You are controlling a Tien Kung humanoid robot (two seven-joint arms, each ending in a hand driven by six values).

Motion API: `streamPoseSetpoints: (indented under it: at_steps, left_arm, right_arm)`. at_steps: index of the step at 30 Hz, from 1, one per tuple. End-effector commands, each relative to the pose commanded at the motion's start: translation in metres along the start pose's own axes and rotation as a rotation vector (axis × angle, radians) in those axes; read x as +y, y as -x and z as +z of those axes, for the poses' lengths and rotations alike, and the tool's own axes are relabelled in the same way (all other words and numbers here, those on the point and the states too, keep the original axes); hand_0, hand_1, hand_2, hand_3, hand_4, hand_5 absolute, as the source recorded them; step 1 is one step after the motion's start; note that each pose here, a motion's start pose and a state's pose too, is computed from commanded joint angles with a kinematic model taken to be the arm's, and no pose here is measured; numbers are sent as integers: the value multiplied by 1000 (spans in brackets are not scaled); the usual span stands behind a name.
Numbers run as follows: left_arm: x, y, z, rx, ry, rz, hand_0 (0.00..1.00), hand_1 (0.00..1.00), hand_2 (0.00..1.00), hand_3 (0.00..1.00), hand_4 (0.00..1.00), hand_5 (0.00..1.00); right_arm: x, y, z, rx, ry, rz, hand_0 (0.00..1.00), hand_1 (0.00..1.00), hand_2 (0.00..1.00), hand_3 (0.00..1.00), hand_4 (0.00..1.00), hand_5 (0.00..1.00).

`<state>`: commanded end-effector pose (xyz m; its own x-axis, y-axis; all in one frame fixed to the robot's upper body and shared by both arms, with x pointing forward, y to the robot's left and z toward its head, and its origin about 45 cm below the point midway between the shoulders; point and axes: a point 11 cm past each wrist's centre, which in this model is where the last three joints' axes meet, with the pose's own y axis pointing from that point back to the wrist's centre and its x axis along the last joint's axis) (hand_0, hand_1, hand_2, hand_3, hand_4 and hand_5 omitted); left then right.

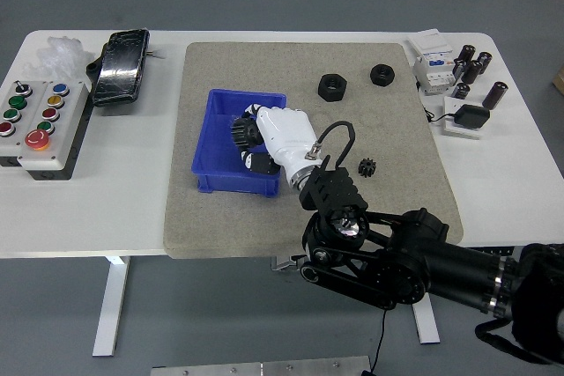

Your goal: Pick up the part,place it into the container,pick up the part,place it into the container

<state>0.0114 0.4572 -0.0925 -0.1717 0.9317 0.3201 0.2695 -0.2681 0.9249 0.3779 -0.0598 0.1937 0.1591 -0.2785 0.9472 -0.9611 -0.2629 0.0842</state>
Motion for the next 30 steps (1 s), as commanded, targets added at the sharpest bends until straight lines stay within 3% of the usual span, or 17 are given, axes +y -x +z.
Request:
streamPoseSetpoints:
  at_steps: [3,4,12,17,23,27,30]
  left_arm:
    - [0,0,1,-2,1,0,719,716,730,835,811,540]
    - [0,0,1,-2,2,0,718,716,730,835,810,541]
    - [0,0,1,-8,1,2,719,716,730,835,812,541]
    - [1,-1,3,-11,12,4,720,716,730,835,811,540]
    - [-2,-2,-6,-8,-6,6,719,716,730,835,810,538]
    - [-3,-2,-9,-8,-11,8,719,716,730,835,810,538]
    - [-2,-3,-5,-11,1,8,719,716,730,834,808,540]
  right_arm:
    - [-1,-1,0,6,-1,-4,307,603,800,871,767,405]
    - [-1,-1,0,8,0,-6,327,659,842,915,957,580]
    - [-4,-15,2,-12,13,30,322,645,830,890,963,579]
    - [6,-31,39,6,72,68,318,622,784,854,954,567]
    - [26,-53,99,109,178,67,316,608,783,844,932,534]
    - [36,-51,141,132,288,-2,316,608,783,844,932,534]
    - [40,-36,162,120,352,-78,312,588,771,836,923,520]
